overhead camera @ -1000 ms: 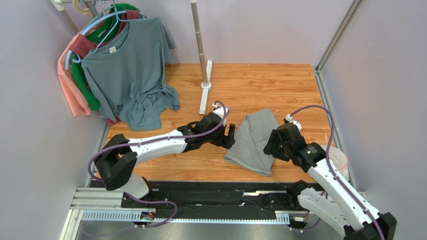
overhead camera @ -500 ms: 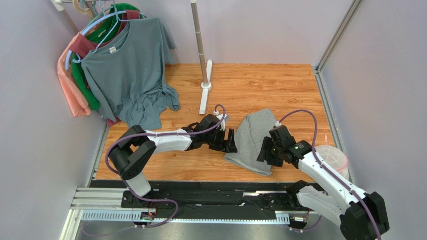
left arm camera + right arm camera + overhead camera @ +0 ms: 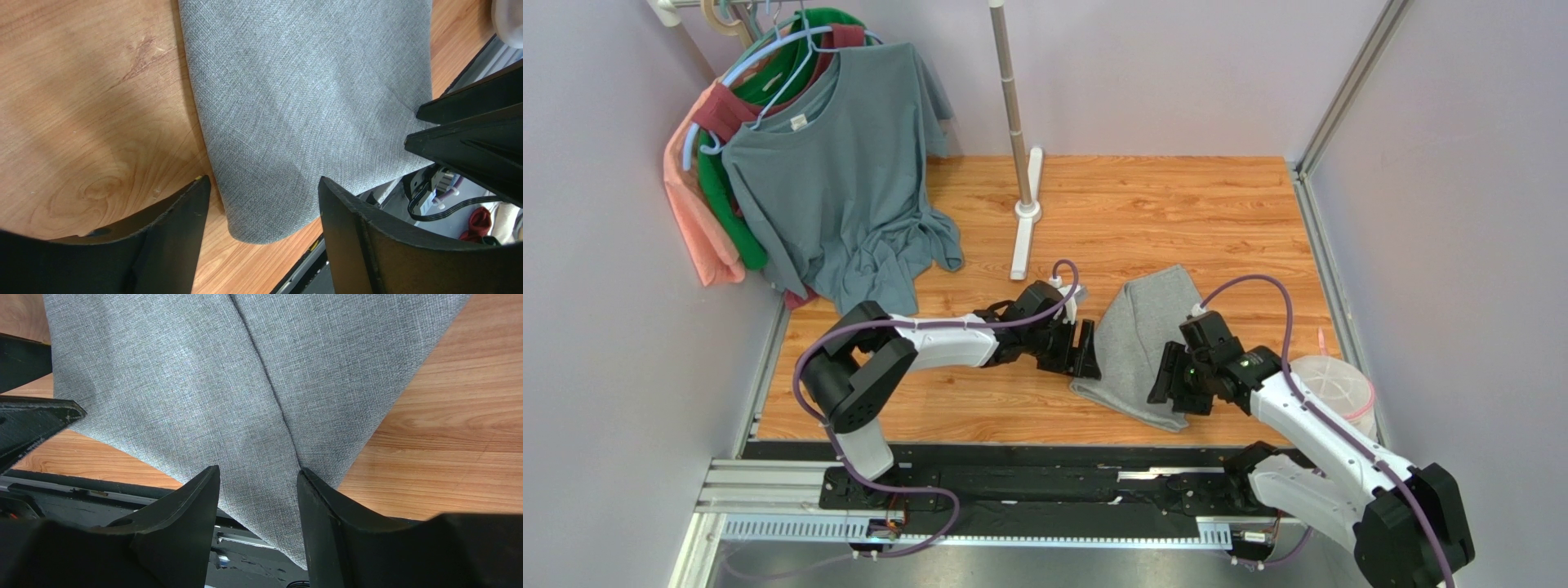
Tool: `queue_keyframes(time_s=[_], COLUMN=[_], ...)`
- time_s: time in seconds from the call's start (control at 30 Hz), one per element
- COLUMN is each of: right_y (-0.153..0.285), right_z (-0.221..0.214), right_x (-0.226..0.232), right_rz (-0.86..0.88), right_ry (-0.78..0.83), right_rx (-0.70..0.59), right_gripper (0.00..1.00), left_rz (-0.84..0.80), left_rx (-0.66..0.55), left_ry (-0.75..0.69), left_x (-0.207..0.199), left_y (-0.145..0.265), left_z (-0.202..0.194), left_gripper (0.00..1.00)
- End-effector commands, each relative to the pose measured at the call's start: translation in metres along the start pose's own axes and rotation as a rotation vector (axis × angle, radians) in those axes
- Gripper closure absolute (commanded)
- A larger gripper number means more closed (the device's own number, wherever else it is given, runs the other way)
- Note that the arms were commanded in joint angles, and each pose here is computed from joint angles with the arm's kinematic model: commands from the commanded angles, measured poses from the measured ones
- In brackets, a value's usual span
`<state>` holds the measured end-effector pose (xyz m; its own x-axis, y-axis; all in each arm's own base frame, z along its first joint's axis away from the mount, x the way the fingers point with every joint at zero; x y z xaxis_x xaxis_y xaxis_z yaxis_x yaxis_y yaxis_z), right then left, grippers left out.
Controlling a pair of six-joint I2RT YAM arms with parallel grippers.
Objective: Fold the napkin, place the utensils inside, and roll it up
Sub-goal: Fold the napkin
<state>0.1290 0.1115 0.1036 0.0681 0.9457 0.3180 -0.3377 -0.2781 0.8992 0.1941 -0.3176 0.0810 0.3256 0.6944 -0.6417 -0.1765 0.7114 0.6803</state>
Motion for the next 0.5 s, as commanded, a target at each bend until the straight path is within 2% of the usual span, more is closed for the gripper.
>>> queue_keyframes(time_s=[0.0,0.17,0.47], right_y=[-0.0027,-0.0039,-0.0045], right_z=[0.0000,-0.0024,-0.0042], right_x=[0.0050,0.0045,0.0055], right_rz=[0.026,0.013,0.010], right_ry=[0.015,0.023,0.026], right_rx=[0.006,0.021,0.024], right_gripper=[0.47,0.48,0.52], left_rz=[-0.043,-0.041,0.005], left_rx=[-0.018,-0.007,0.020], left_ry=[-0.036,-0.038,-0.039], left_x=[-0.0139,-0.0138,-0.0057], left_y=[0.0000,-0.0011,-0.0014], left_z=[0.0118,0.0116,0.0065], left_gripper=[0.32,0.45,0.59])
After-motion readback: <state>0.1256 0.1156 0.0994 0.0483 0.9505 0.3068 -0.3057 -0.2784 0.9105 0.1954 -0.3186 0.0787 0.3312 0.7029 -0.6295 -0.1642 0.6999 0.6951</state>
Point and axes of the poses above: each gripper's point midway between its finger pads, its own y axis back along the fingers, its own x axis along the line the jaws close on, z = x × y, the point moved 6 cm from there along y, back along the fingers, and after that the axes turned 6 degrees about y, right-handed, at the moved point
